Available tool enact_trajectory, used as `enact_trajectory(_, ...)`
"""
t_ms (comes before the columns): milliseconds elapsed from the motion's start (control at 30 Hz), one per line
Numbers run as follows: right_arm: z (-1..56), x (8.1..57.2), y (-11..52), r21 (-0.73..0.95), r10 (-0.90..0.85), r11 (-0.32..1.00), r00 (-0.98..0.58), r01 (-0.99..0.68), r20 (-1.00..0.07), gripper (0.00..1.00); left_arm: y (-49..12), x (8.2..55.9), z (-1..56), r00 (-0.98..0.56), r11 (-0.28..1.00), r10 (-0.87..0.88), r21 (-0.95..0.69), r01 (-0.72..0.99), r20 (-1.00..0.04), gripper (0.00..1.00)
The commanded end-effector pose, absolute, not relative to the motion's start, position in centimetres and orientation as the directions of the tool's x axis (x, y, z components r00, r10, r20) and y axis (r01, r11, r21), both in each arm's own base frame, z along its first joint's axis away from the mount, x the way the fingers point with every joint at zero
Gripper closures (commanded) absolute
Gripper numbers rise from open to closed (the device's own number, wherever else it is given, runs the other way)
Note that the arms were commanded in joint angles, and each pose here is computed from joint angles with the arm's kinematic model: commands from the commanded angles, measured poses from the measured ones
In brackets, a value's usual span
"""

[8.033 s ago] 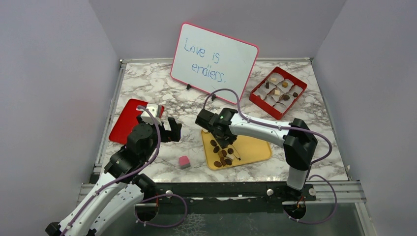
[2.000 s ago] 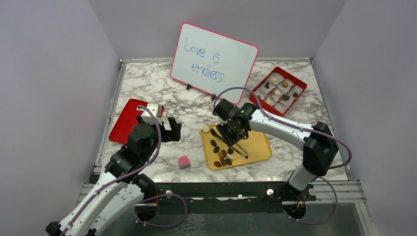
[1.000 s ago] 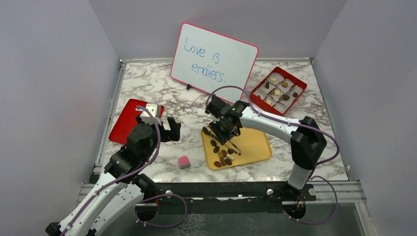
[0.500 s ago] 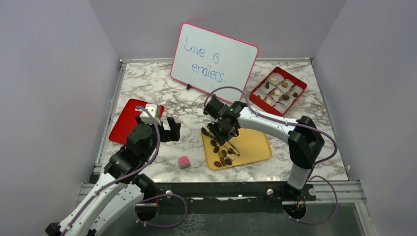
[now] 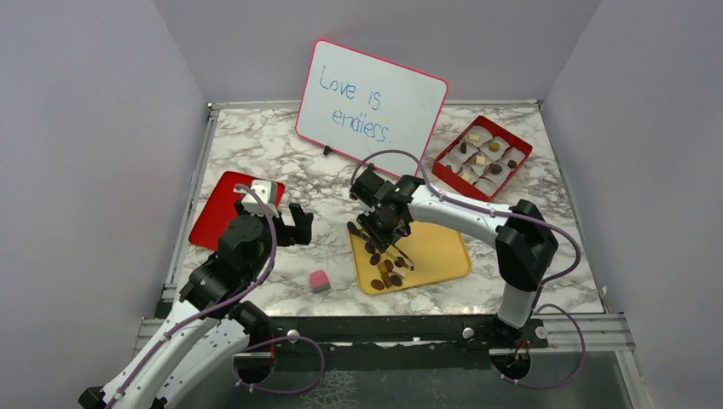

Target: Pack the chocolate

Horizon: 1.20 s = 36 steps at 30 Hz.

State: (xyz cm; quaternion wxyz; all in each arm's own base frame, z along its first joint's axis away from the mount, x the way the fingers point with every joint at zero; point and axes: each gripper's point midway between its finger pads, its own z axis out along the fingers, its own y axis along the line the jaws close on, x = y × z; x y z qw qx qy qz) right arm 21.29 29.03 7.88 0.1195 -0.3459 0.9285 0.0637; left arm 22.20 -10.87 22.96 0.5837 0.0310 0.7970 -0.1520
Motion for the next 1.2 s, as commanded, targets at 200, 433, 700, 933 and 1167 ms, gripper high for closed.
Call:
enact_trajectory(200,7.9,21.8,28.9,-0.029,-0.645,0.749,-0.719,-0.661,-0.258,0.62,-10.7,22.4,23.5,-0.288,0.952,-0.141,-0.210,0.222,-0.947,0.01)
enact_trajectory(433,8.3,21.7,28.6,-0.046,-0.642,0.754,-0.721,-0.655,-0.262,0.65,-10.7,22.4,23.5,-0.289,0.953,-0.141,-0.209,0.221,-0.947,0.01)
enact_trajectory(700,8.4,21.2,28.2,-0.030,-0.631,0.761,-0.729,-0.648,-0.266,0.69,-10.8,22.4,23.5,-0.289,0.952,-0.141,-0.210,0.223,-0.947,0.01)
enact_trajectory(933,9.6,21.1,27.9,-0.026,-0.606,0.777,-0.736,-0.629,-0.303,0.71,-10.9,22.4,23.3,-0.295,0.951,-0.137,-0.209,0.229,-0.945,0.01)
enact_trajectory(1167,10.9,21.2,27.0,-0.051,-0.585,0.795,-0.741,-0.605,-0.329,0.71,-11.0,22.4,23.3,-0.299,0.949,-0.136,-0.211,0.234,-0.945,0.01)
